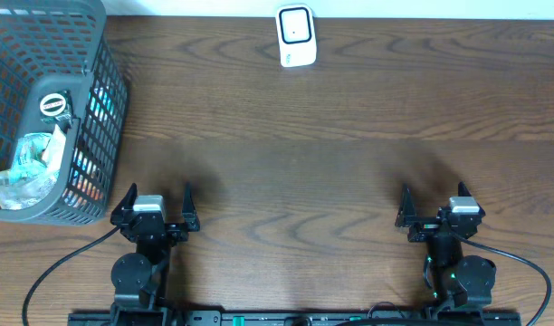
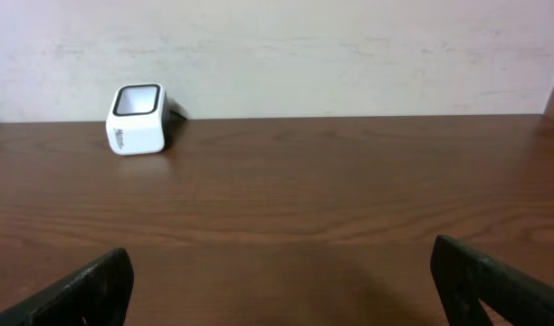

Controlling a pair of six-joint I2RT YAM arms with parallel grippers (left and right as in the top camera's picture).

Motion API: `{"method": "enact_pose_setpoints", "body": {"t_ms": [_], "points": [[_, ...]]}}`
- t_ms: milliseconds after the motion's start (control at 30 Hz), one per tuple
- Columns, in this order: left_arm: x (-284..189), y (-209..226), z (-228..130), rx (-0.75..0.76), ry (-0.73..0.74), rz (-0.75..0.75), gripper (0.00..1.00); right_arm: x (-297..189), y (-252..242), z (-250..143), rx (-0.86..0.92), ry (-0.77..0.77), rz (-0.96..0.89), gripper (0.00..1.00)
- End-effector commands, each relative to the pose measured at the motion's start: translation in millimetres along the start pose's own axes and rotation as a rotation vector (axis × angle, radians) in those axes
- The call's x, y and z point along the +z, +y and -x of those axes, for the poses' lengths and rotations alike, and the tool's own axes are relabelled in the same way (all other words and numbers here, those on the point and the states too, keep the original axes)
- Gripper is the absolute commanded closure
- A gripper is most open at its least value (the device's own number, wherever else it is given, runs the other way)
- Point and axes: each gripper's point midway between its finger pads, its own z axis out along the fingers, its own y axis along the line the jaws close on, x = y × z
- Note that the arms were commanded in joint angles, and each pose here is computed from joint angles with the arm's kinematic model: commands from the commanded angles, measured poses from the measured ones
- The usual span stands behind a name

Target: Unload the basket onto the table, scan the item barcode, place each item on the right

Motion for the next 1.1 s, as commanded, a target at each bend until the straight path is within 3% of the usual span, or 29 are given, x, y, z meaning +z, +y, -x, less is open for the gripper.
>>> {"method": "enact_pose_setpoints", "body": {"t_ms": [0,133,300,367,567,667,833,900,1067], "points": [[1,3,-18,0.004,0.054,0.019,0.02,0,1,-1,-0.011,0.001,0.003,0.01],[1,-4,-12,-0.018,0.033,-0.020,0.03,0,1,-1,-0.011,0.000,0.003,0.01],[-20,-82,-1,-0.218,0.045,-0.493,0.02,0,1,-1,-0.011,0.001,0.003,0.01],[-25,-92,3,-0.220,0.036,-0.562,0.02,0,1,-1,-0.011,0.000,0.003,0.01],[-26,-92,14,-0.220,-0.007,-0.571,0.02,0,1,-1,-0.011,0.000,0.003,0.01],[-30,-93,39,-0.207,-0.113,-0.586,0.02,0,1,-1,-0.011,0.000,0.003,0.01],[-59,-90,115,-0.158,-0.462,-0.618,0.02,0,1,-1,-0.011,0.000,0.003,0.01],[-77,-69,160,-0.190,-0.655,-0.522,0.03,0,1,-1,-0.011,0.000,0.003,0.01],[-105,-36,223,-0.252,-0.826,-0.358,0.02,0,1,-1,-0.011,0.000,0.003,0.01]]}}
